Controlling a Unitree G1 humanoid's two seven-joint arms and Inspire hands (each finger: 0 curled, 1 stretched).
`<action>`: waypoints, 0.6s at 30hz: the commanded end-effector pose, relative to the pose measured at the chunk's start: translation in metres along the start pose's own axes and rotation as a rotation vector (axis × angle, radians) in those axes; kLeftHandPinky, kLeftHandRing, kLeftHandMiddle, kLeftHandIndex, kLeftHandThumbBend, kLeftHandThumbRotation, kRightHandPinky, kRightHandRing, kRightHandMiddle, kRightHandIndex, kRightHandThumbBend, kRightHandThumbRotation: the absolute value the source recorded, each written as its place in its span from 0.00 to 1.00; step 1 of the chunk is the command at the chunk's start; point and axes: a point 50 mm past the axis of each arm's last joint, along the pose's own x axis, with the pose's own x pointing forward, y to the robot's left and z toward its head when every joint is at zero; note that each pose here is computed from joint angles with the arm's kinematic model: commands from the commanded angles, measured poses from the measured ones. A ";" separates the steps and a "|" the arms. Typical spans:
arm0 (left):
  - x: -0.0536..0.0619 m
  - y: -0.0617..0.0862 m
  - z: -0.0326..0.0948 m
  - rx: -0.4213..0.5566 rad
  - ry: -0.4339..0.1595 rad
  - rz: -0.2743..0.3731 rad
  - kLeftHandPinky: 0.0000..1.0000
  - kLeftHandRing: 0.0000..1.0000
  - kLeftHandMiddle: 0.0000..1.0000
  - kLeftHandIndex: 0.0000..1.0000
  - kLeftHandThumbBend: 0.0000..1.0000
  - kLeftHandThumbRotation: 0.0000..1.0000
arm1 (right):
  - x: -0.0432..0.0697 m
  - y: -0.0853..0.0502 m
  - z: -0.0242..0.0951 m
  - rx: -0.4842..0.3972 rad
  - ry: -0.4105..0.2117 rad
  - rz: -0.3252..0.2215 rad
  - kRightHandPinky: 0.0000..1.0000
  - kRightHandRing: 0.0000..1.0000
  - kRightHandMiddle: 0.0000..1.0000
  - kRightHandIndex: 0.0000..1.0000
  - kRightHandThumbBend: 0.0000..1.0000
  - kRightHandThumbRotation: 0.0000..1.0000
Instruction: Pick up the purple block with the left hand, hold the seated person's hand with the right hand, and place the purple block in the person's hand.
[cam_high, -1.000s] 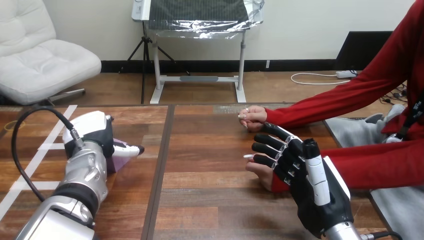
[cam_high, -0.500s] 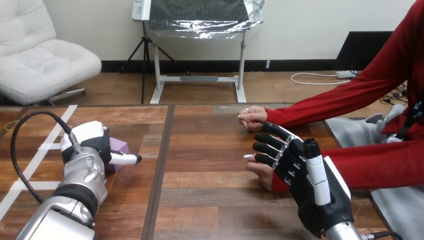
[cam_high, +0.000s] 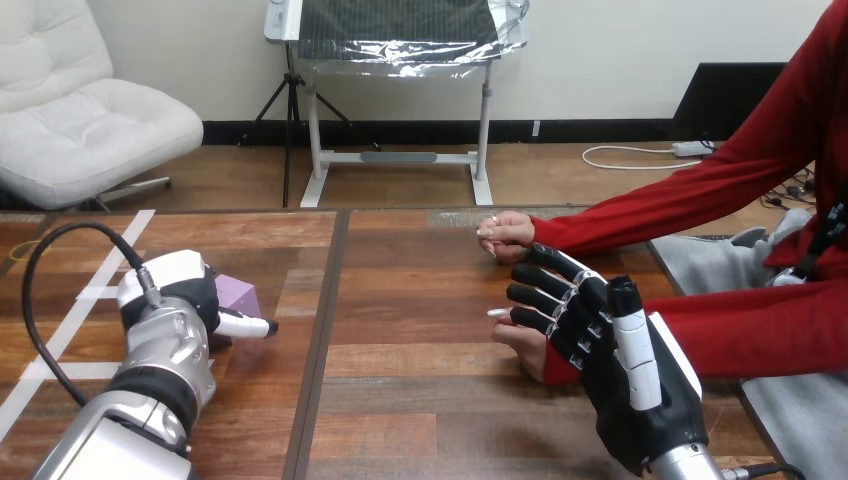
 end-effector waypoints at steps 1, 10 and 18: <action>-0.001 0.036 0.023 -0.001 -0.052 0.094 1.00 0.96 0.95 0.94 0.70 0.55 | 0.015 0.002 0.021 -0.040 -0.087 0.045 0.80 0.81 0.80 0.81 0.89 0.87; -0.001 0.035 0.022 0.009 -0.047 0.098 1.00 0.96 0.94 0.93 0.71 0.54 | 0.015 0.002 0.021 -0.043 -0.088 0.045 0.79 0.80 0.80 0.81 0.89 0.87; -0.001 0.034 0.021 0.011 -0.047 0.096 1.00 0.95 0.94 0.93 0.70 0.52 | 0.015 0.002 0.021 -0.044 -0.091 0.042 0.78 0.80 0.80 0.81 0.89 0.87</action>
